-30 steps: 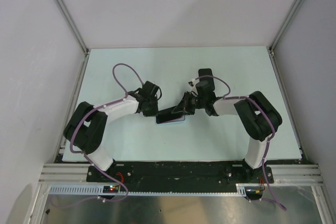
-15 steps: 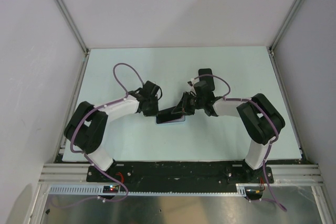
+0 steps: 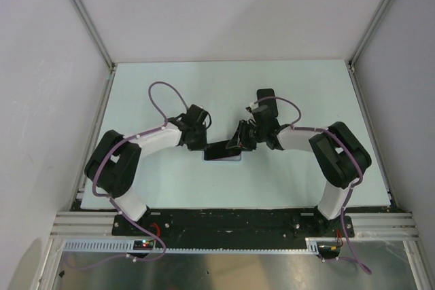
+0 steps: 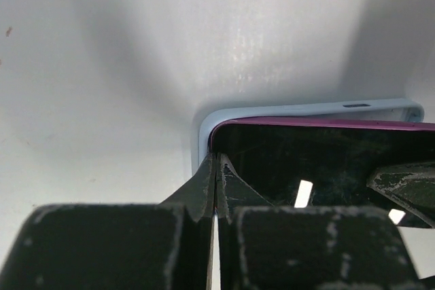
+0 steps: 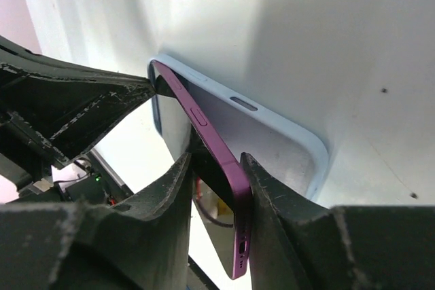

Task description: Put the phone into the phone case

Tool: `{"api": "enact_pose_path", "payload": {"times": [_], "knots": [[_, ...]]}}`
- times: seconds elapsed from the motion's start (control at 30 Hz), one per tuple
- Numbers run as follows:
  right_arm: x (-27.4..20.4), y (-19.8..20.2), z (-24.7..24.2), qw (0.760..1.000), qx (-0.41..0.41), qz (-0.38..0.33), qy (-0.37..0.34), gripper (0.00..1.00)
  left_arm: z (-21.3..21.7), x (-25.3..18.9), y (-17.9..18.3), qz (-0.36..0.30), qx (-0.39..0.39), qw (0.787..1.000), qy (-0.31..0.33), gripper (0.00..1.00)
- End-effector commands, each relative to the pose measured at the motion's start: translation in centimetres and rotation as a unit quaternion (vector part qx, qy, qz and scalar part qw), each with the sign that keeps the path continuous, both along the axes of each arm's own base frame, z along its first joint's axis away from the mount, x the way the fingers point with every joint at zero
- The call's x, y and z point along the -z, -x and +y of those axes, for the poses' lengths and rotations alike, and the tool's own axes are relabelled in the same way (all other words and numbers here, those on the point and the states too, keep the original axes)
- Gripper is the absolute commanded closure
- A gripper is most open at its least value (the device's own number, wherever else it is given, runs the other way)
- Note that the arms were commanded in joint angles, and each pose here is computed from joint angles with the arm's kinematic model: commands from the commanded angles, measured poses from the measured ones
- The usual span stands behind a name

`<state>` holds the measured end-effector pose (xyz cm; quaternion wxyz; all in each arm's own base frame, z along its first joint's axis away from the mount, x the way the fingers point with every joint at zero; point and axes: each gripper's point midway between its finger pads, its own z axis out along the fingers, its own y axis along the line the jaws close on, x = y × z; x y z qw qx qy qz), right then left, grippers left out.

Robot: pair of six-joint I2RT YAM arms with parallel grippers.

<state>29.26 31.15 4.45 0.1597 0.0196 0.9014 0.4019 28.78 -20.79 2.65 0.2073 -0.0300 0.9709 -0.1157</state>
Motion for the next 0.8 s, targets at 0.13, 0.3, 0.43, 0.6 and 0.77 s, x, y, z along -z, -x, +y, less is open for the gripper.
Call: {"api": "enact_pose_path", "payload": {"times": [0.13,0.3,0.43,0.6,0.77], "knots": [[1.8,-1.7,-6.2,0.992,0.055,-0.019,0.109,0.59,-1.0,-0.2,-0.4,0.000,0.007,1.000,0.005,1.00],[0.9,-2.1,-6.5,0.992,0.057,-0.030,0.108,0.56,-1.0,-0.3,-0.5,-0.001,0.007,1.000,0.005,1.00],[0.9,-1.9,-6.4,0.991,0.056,-0.031,0.119,0.56,-1.2,-0.7,-0.6,-0.005,0.010,1.000,0.008,1.00],[1.2,-1.8,-6.9,0.987,0.058,-0.040,0.145,0.49,-1.3,-1.1,-0.7,-0.008,0.011,1.000,0.012,1.00],[0.8,-1.9,-7.5,0.983,0.061,-0.050,0.165,0.39,-1.4,-1.2,-0.7,-0.009,0.013,1.000,0.014,1.00]]}}
